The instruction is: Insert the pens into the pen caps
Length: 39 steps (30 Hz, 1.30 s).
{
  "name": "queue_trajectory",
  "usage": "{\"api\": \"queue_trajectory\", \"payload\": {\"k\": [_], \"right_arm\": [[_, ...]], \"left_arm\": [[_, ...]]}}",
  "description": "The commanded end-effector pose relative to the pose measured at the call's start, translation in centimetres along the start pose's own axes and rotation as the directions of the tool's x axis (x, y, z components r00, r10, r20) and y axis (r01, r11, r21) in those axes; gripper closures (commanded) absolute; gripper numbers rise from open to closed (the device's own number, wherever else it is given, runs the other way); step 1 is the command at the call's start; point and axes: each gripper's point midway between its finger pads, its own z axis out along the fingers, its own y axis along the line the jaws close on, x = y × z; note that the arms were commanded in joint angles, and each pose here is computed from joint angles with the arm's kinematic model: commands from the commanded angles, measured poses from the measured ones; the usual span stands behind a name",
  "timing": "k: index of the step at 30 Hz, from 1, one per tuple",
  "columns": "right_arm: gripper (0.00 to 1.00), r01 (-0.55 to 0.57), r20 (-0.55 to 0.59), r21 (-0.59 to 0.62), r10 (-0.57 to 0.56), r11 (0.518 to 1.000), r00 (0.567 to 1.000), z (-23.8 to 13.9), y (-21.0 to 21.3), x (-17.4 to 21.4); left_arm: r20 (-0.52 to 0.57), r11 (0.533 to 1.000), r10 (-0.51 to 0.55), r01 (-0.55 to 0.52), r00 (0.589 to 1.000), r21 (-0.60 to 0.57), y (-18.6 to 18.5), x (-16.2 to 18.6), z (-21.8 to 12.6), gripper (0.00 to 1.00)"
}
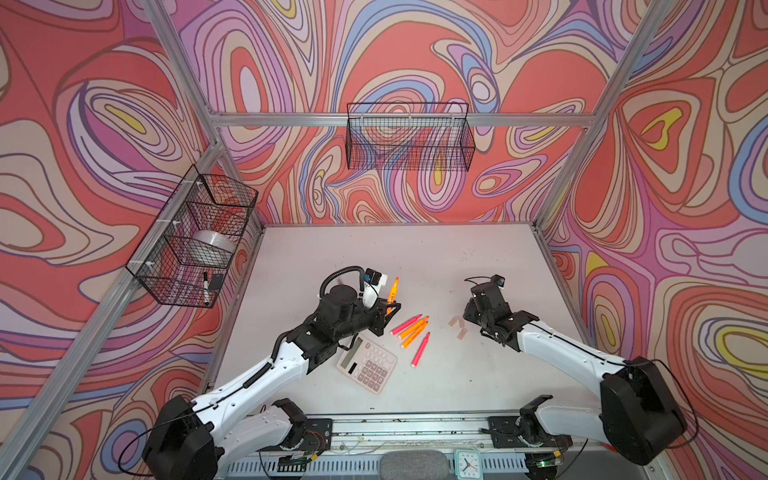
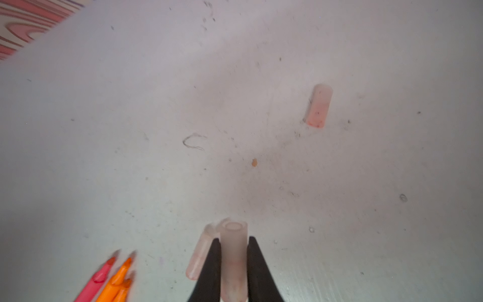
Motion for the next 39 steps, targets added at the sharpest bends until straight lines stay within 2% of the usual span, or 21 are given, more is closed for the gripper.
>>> {"api": "queue_trajectory", "payload": {"k": [1,6,11,15,24,29,39], "right_arm": [[1.00,-0.010,0.068,-0.100,0.017,0.995,0.998,-1.9,1.3,-1.9],[1.00,-0.008,0.165,-0.339,0.068,0.941,0.984,-5.4,5.1,-4.5],[1.00,0.005,0.246,-0.557,0.160,0.830,0.956,-9.0,7.9,-6.4],[1.00,0.018,0.289,-0.658,0.230,0.753,0.929,-11.0,8.8,-7.3],[1.00,0.023,0.310,-0.738,0.308,0.675,0.899,-12.8,8.8,-7.6],[1.00,0.034,0.286,-0.771,0.298,0.636,0.910,-13.2,9.6,-7.1],[1.00,0.019,0.219,-0.794,0.257,0.607,0.941,-11.9,11.5,-5.7]], "left_arm": [[0.002,0.997,0.004,-0.004,1.000,0.074,-1.9,0.6,1.0,1.00],[-0.030,0.992,0.013,-0.010,0.999,0.123,-3.7,1.8,3.8,1.00],[-0.059,0.986,-0.015,0.024,0.998,0.163,-4.7,2.6,6.2,1.00],[-0.064,0.983,-0.038,0.049,0.997,0.178,-5.2,2.9,7.5,1.00],[-0.106,0.975,-0.094,0.114,0.990,0.192,-5.9,2.8,10.2,1.00],[-0.106,0.974,-0.113,0.131,0.988,0.184,-6.2,2.5,10.6,1.00],[-0.079,0.967,-0.132,0.146,0.988,0.208,-6.8,1.8,11.2,1.00]]}}
